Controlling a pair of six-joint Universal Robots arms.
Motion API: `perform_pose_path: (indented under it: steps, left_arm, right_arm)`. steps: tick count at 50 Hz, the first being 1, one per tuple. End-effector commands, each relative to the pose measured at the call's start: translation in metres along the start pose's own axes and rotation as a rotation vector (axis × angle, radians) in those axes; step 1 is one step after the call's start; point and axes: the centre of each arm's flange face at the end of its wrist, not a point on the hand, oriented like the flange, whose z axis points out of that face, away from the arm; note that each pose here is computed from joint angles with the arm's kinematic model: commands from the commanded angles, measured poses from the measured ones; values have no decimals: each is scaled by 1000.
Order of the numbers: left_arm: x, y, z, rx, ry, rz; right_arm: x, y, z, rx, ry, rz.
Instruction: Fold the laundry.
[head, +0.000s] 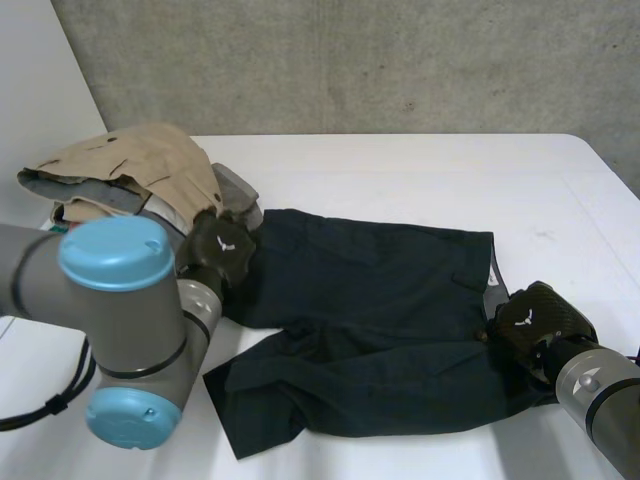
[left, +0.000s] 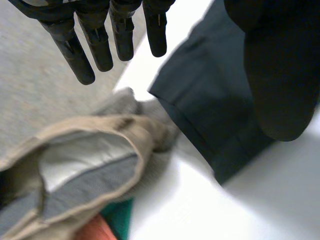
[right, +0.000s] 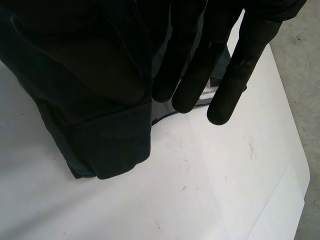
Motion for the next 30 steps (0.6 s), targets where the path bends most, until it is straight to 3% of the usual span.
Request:
perform_pose_path:
  steps: [1, 10, 14, 24, 30]
  left_arm:
    - [-27, -32, -42, 56, -1, -157]
    - [1, -28, -114, -172, 417, -373]
    - [7, -23, -122, -234, 488, -408]
    - [22, -15, -74, -160, 425, -406]
    - [8, -35, -23, 31, 234, -381]
  right_arm:
    - [1, -1, 0, 9, 6, 22]
    - [4, -4, 1, 21, 26, 21]
    - [5, -4, 1, 23, 28, 21]
    - [11, -8, 7, 48, 63, 23]
    - [30, -21, 17, 125, 170, 24]
